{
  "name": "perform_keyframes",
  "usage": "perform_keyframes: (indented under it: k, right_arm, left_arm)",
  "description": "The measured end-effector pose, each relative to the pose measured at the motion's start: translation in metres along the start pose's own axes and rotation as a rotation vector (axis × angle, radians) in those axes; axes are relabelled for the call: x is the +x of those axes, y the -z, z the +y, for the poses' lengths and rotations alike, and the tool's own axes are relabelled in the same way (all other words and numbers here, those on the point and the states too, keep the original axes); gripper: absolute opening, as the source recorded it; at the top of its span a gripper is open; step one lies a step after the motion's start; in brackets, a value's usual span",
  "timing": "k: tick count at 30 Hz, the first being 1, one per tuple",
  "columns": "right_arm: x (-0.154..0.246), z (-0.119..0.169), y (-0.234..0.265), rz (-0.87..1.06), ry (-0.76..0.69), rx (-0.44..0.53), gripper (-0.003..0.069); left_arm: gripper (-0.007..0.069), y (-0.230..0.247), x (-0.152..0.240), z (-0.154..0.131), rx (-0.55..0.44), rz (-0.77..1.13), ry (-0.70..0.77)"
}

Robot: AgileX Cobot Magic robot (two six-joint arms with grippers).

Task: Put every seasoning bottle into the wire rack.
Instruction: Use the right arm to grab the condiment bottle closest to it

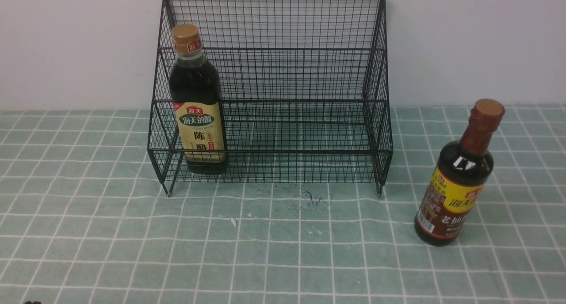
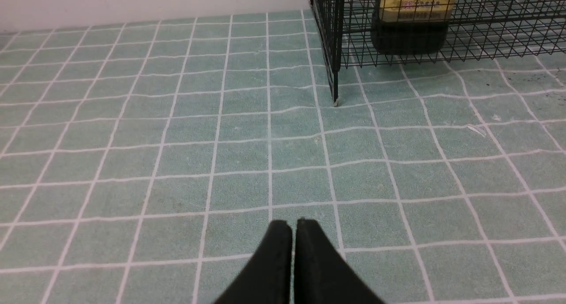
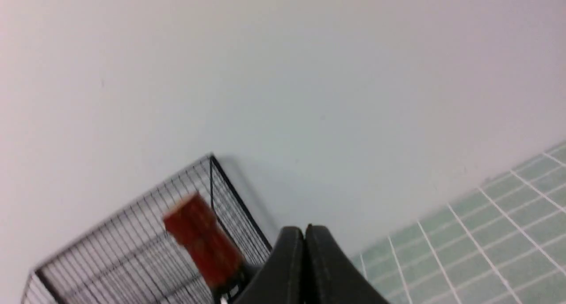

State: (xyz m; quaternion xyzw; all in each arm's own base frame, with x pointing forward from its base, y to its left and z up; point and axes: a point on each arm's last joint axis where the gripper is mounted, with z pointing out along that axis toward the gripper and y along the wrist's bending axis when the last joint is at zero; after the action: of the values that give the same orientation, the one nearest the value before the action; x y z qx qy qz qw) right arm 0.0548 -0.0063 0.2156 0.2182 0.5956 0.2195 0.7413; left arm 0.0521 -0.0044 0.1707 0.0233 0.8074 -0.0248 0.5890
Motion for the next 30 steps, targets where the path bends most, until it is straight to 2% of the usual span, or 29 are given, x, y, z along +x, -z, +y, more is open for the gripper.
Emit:
perform_keyframes:
  k: [8,11,12,13,14,16,18,22,24,28,30]
  right_arm:
    - [-0.013,0.0,0.001,-0.133,-0.099,0.001,-0.0017]
    - [-0.026,0.014,0.001,-0.121,-0.064,-0.043,-0.0017]
    - [-0.04,0.03,0.0,-0.101,0.011,-0.081,-0.0017]
    - [-0.042,0.032,0.0,-0.099,0.02,-0.085,-0.0017]
    - [-0.057,0.047,-0.004,-0.063,0.1,-0.103,-0.0017]
    - [-0.067,0.058,-0.01,-0.018,0.152,-0.103,-0.0017]
    - [-0.082,0.076,-0.032,0.133,0.228,-0.071,-0.0017]
    - [-0.09,0.093,-0.073,0.376,0.304,-0.019,-0.0001]
    - [-0.091,0.097,-0.087,0.435,0.332,-0.013,0.0008]
    - [-0.093,0.108,-0.131,0.533,0.432,-0.054,0.0067]
    - [-0.09,0.112,-0.153,0.57,0.454,-0.091,0.0134]
  left_arm:
    - [-0.0006,0.0,0.0,0.0,0.0,0.0,0.0]
    - [-0.0006,0.0,0.0,0.0,0.0,0.0,0.0]
    - [-0.0006,0.0,0.0,0.0,0.0,0.0,0.0]
    - [-0.0006,0.0,0.0,0.0,0.0,0.0,0.0]
    - [-0.0006,0.0,0.0,0.0,0.0,0.0,0.0]
    - [-0.0006,0.0,0.0,0.0,0.0,0.0,0.0]
    - [-0.0006,0.0,0.0,0.0,0.0,0.0,0.0]
    - [-0.0006,0.0,0.0,0.0,0.0,0.0,0.0]
    - [-0.0006,0.0,0.0,0.0,0.0,0.0,0.0]
    - [-0.0006,0.0,0.0,0.0,0.0,0.0,0.0]
    - [-0.0006,0.0,0.0,0.0,0.0,0.0,0.0]
